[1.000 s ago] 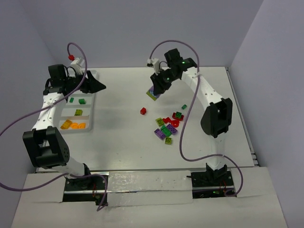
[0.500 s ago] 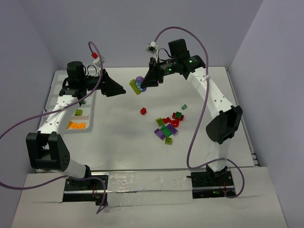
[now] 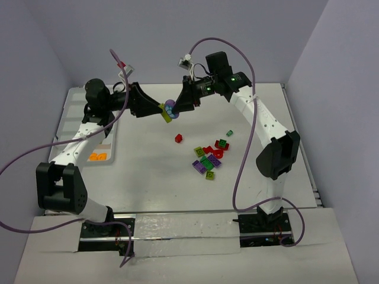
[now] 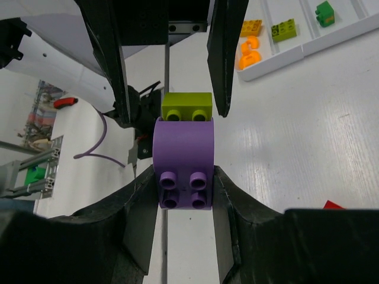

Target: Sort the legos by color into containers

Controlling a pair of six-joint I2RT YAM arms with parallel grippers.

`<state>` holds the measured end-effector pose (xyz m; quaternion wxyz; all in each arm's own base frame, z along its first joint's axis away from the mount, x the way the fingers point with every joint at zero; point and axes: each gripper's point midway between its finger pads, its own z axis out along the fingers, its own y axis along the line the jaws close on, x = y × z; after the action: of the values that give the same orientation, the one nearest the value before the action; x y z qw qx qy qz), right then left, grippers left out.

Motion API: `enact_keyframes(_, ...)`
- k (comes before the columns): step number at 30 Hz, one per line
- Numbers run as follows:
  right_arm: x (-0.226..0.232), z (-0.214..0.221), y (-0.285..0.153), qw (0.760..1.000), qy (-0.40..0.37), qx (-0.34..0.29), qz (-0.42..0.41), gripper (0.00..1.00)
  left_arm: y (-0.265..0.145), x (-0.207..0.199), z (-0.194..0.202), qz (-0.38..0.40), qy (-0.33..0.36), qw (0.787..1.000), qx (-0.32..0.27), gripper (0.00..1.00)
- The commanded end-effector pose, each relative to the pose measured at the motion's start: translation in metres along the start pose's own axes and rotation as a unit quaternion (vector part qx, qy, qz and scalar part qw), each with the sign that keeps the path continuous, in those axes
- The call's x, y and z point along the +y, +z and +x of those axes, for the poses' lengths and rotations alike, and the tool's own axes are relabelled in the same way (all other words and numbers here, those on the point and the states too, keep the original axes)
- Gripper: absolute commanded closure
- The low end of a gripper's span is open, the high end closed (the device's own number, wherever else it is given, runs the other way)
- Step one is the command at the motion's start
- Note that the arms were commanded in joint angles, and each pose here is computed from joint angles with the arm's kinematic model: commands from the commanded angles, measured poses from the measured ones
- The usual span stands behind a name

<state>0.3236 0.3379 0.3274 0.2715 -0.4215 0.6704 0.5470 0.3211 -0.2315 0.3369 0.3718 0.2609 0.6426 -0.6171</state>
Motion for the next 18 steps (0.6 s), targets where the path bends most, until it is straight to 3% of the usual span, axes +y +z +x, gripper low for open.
enact_keyframes(1, 0.029, -0.024, -0.006, 0.999, -0.034, -0.029, -0.029, 1.0, 0.0, -0.033, -0.008, 0.052, 0.014, 0.998, -0.021, 0.28)
enact_keyframes(11, 0.041, -0.036, -0.006, 0.997, 0.006, -0.046, -0.062, 1.0, -0.001, -0.038, -0.008, 0.06, 0.014, 0.998, -0.034, 0.34)
enact_keyframes(18, 0.04, -0.036, -0.005, 0.997, 0.014, -0.049, -0.063, 1.0, -0.001, -0.032, -0.009, 0.05, -0.006, 0.998, -0.041, 0.62)
